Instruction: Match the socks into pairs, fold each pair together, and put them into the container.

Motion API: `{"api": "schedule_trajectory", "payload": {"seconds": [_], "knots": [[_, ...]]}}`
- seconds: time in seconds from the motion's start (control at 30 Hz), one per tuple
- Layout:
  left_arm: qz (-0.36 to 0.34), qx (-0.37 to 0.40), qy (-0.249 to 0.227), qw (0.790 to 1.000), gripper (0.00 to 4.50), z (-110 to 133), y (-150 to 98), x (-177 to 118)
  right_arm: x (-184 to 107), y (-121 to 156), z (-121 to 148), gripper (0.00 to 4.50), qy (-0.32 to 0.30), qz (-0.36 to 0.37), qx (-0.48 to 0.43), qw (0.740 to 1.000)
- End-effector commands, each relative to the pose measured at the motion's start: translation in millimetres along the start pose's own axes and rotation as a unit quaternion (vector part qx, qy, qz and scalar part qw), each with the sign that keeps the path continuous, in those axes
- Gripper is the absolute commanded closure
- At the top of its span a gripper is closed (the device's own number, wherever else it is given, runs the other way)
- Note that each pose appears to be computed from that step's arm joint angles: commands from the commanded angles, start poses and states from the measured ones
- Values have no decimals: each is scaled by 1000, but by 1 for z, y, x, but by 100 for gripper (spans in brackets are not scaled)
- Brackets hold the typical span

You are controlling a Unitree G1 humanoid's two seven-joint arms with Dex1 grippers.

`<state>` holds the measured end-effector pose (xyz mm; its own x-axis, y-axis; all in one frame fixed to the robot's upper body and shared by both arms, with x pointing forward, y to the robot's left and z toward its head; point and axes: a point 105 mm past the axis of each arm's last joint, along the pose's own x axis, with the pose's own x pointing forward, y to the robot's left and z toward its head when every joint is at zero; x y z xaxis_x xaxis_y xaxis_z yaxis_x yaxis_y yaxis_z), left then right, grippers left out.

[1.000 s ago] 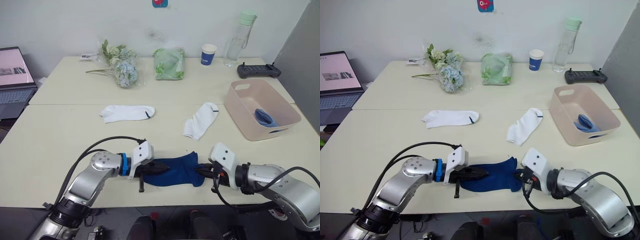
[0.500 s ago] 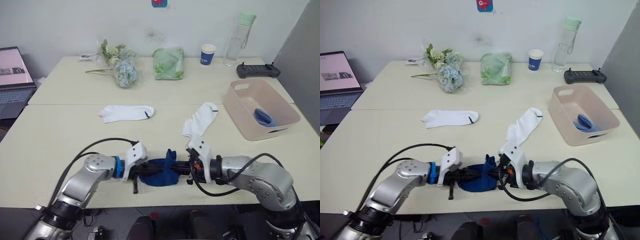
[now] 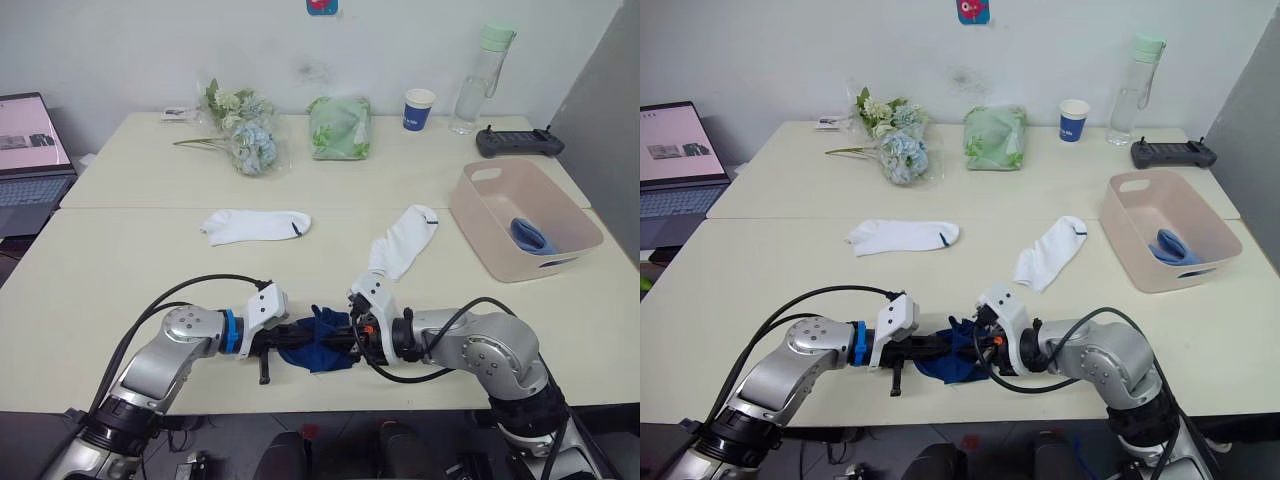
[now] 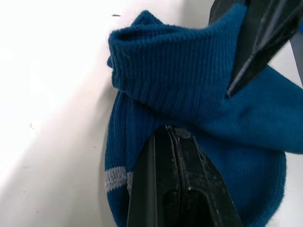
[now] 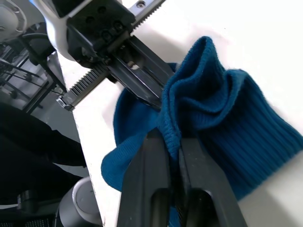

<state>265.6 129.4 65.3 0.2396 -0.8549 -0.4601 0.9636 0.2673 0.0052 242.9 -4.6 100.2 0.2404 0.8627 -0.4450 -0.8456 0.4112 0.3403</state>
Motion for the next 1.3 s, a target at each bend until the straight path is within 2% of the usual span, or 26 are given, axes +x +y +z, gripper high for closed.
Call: {"api": "schedule_trajectory", "payload": {"seconds": [0.03, 0.1, 0.23, 0.37, 0.5, 0.63, 0.73, 0.83, 1.0, 1.13, 1.23, 1.3], "knots": [[51, -37, 21, 998, 450, -15, 13, -20, -12, 9, 30, 301, -51, 5, -30, 998], [77, -67, 10, 995, 450, -12, 19, -39, -21, 14, 35, 229, -57, 15, -43, 997], [103, -74, 6, 992, 450, -1, 26, -66, -32, 14, 37, 89, -66, 15, -59, 996], [130, -56, -22, 990, 450, 28, 41, -87, -37, -8, 33, 89, -71, -43, -90, 993], [85, -7, -44, 995, 450, 58, 35, -73, -24, -19, 23, 187, -58, -63, -124, 989], [44, 16, -57, 997, 450, 74, 26, -58, -10, -21, 18, 338, -48, -57, -141, 987], [19, 24, -53, 998, 450, 73, 20, -42, 6, -26, 12, 448, -32, -60, -143, 987], [21, 14, -47, 999, 450, 62, 22, -36, 10, -29, 5, 448, -17, -60, -140, 988], [-7, 6, -15, 1000, 450, 35, 11, -22, 16, -33, 3, 448, -13, -75, -129, 989], [-14, -2, -2, 1000, 450, 20, 9, -15, 19, -35, 4, 448, -8, -90, -153, 984], [-17, -2, 15, 1000, 450, 9, 8, -13, 8, -23, 21, 448, -55, -67, -194, 977], [-16, -4, 20, 1000, 450, 5, 8, -14, 2, -16, 23, 448, -66, -42, -200, 977]]}}
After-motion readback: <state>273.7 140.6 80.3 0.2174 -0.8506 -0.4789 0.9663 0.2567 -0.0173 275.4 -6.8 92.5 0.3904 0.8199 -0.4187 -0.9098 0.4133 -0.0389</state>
